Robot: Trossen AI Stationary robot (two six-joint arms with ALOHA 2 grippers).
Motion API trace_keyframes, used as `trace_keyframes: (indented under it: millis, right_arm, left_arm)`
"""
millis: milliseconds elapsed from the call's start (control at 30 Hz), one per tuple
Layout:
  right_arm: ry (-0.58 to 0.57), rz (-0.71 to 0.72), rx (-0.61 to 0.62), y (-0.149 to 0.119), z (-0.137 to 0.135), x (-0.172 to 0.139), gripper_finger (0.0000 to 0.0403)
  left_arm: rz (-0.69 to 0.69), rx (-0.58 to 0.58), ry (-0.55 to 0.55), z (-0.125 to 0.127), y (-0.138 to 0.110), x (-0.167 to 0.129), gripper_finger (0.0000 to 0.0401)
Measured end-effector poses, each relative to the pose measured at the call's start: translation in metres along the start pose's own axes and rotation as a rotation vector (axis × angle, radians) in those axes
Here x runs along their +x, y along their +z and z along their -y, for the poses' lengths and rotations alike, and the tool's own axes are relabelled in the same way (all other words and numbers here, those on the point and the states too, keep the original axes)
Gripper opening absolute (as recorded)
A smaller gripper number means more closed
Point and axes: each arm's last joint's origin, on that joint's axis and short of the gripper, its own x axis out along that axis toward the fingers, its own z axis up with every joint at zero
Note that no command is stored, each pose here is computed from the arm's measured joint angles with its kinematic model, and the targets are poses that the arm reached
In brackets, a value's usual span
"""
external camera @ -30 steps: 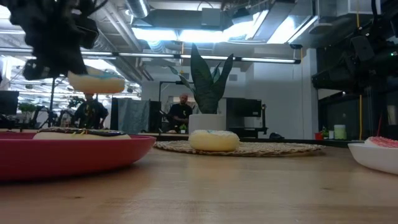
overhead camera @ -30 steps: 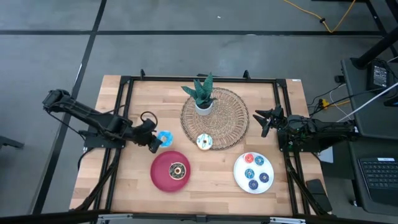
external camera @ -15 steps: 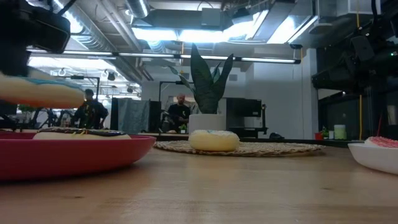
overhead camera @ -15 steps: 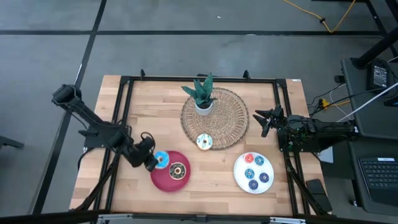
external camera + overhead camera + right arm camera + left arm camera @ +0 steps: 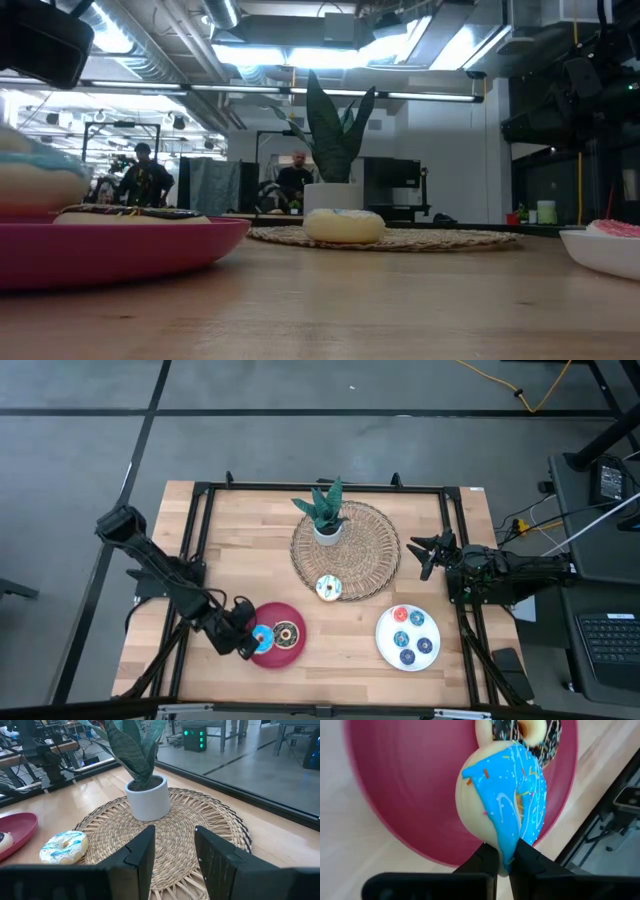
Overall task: Pick & Place donuts
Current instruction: Put the light blue donut on the dark pink plate
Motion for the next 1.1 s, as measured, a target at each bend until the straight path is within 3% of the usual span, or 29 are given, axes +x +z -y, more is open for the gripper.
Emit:
trace_keyframes:
  millis: [467,767,1100]
  right_arm:
    - [0.000,0.000,0.000,0.000,0.000,0.000,0.0140]
    - [0.000,0.000,-0.001,0.000,0.000,0.000,0.0140]
    - [0.000,0.000,0.000,0.000,0.000,0.000,0.0140]
  left_arm:
    - [-0.105,0.036,0.054,0.011,-0.007,0.025,0.0034]
    - [-0.114,0.036,0.041,0.012,-0.002,0.023,0.0091]
    - [-0.160,0.026,0.047,0.012,0.003,0.023,0.0194]
